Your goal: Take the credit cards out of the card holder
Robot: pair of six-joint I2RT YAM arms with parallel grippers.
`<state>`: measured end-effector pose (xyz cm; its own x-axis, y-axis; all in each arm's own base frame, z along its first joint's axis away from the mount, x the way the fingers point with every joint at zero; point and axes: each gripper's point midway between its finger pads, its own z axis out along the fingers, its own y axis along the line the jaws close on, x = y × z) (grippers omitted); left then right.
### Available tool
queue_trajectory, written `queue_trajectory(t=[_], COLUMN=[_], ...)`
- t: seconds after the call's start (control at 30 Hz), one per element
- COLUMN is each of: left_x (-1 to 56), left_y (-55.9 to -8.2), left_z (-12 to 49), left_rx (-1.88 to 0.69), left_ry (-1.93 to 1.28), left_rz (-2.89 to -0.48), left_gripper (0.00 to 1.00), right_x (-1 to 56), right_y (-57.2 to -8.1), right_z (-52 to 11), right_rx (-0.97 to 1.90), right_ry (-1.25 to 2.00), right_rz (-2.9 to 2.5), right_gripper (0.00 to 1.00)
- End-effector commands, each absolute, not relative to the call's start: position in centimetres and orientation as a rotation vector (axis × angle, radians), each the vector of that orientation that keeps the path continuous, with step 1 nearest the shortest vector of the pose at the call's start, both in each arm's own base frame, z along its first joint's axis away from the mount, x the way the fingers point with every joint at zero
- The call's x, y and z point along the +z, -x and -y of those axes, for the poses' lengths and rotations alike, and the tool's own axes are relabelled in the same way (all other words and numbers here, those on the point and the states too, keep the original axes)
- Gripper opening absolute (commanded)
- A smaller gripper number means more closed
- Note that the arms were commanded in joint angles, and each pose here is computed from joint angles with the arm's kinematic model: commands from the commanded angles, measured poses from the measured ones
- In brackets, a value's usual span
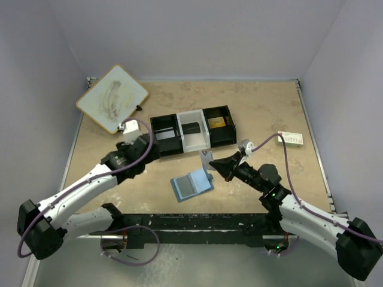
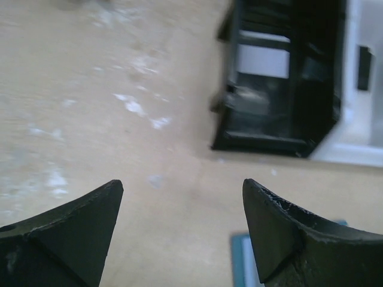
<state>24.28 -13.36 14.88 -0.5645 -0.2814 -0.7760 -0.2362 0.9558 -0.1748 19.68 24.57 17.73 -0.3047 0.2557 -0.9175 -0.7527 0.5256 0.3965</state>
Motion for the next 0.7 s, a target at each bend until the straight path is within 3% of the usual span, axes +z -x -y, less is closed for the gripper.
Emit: queue_trajectory(t=[0.0, 0.17, 0.33, 0.53, 0.67], left_x=[16.9, 19.5, 21.1, 18.3, 19.1], left_y=[-25.3, -26.1, -25.9, -26.7, -26.2], left_z=[7.0, 4.0, 1.3, -0.8, -3.3], left_rx=[0.063, 0.099, 0.244, 0.311, 0.351], left_ry=[0.396, 0.398, 0.439, 0.544, 0.660], left_rz=[-2.190, -2.081, -1.990, -2.092, -2.019], left_gripper=[0.80, 0.81, 0.81, 0.81, 0.81], right_x=[20.9, 22.0, 23.3, 24.4, 24.6], right_y=[-20.5, -19.5, -21.5, -24.3, -26.2], right_z=[-24.0, -25.2, -25.7, -27.4, -28.9], right_rx=[0.872, 0.791, 0.669, 0.576, 0.533], right_ry=[0.602, 0.857, 0.920, 1.000, 1.052], right_rz=[-1.384, -1.227, -1.201, -1.191, -1.169], right_gripper=[0.00, 0.00, 0.00, 0.00, 0.00])
